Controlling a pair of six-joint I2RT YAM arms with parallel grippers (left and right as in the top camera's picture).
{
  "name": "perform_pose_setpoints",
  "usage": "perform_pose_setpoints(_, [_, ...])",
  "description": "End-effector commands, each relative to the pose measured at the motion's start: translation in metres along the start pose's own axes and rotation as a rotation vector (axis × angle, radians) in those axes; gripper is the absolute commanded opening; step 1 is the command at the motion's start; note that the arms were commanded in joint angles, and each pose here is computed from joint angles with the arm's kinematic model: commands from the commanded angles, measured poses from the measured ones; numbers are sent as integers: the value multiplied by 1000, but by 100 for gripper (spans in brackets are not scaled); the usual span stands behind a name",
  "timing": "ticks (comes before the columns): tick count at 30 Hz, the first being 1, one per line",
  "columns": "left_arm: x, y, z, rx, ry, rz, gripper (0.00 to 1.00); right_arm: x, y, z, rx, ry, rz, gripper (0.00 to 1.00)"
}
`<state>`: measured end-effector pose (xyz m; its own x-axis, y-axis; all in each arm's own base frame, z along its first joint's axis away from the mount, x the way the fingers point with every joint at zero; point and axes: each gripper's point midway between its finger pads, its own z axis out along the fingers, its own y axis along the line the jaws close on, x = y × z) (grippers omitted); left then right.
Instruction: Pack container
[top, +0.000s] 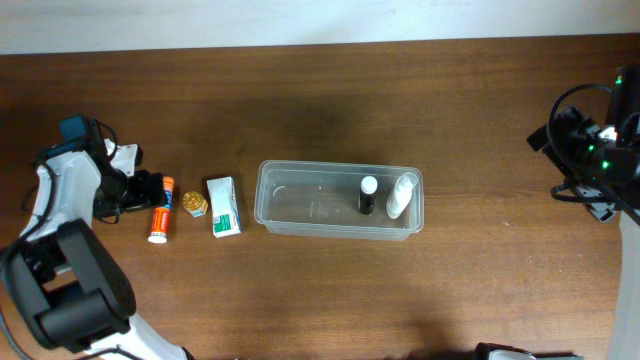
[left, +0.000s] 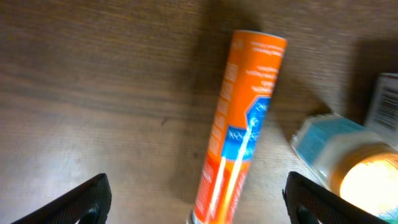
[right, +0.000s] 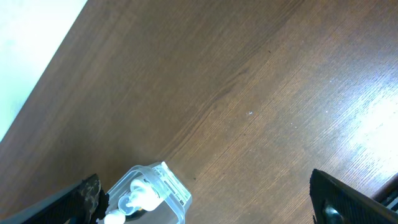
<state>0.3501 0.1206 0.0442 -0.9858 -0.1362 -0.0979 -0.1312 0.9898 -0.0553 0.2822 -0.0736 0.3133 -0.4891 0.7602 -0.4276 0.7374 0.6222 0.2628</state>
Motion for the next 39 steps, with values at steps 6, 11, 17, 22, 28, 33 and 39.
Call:
perform_pose_setpoints(6, [-4, 6, 33, -10, 44, 78, 76, -3, -3, 1, 15, -8, 6, 99])
perform_pose_setpoints(11, [-1, -1, 48, -11, 81, 99, 74, -3, -3, 1, 15, -8, 7, 99])
perform_pose_setpoints(17, [-1, -2, 50, -58, 97, 123, 36, -3, -3, 1, 15, -8, 6, 99])
perform_pose_setpoints(22, [-2, -2, 44, -59, 103, 100, 22, -3, -3, 1, 15, -8, 7, 99])
perform_pose_setpoints(28, [-11, -3, 8, -55, 119, 99, 8, -3, -3, 1, 15, -8, 6, 99])
perform_pose_setpoints(33, [-35, -14, -65, -49, 64, 118, 6, -3, -3, 1, 15, -8, 7, 98])
perform_pose_setpoints(39, [-68, -95, -159, 74, -172, 423, 6, -3, -3, 1, 15, -8, 7, 98])
